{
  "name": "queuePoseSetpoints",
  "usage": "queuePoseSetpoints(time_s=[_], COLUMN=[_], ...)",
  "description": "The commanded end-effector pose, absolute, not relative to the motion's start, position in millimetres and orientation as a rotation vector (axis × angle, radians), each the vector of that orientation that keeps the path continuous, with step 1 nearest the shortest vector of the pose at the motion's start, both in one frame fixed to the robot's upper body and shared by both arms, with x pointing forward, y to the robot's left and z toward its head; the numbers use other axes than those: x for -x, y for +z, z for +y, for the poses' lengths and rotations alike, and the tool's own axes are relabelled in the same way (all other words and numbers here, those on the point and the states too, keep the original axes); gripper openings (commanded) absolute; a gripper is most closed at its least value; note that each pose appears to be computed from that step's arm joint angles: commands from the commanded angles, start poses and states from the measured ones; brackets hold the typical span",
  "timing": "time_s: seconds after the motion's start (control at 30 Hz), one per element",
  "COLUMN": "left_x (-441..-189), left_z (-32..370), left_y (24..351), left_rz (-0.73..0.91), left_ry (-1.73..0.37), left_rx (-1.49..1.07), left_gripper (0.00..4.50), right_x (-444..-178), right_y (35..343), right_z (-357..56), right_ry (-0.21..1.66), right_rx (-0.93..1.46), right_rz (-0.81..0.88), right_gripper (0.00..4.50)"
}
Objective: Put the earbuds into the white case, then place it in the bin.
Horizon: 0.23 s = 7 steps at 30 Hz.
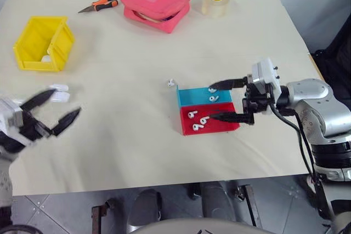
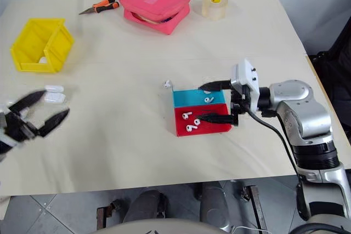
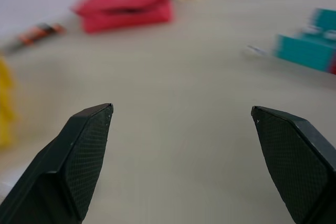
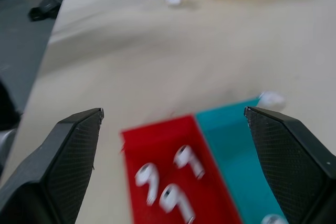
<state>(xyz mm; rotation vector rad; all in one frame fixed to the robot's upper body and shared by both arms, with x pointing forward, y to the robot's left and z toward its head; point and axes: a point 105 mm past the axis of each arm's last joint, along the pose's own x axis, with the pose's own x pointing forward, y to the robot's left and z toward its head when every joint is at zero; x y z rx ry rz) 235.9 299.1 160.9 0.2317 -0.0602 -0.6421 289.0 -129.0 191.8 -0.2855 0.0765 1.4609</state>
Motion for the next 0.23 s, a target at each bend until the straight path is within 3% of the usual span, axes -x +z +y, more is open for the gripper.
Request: queuePoseSetpoints(time_s=[0.03, 0.23], left_x=[-224, -228], left_z=[302, 313], left_y=[176, 184], left_rz=[-0.105, -0.164], left_ry=[-0.679, -0.611], left_rx=[-0.284, -0.294], left_gripper=[4.48, 4.48], right_x=[-279, -282], right_y=[195, 186], right_z=[-139, -147], right_ry=[1.524, 1.491], right_rx=[0.314, 0.334], right_rz=[0.082, 0.110], right_gripper=[4.50, 4.50])
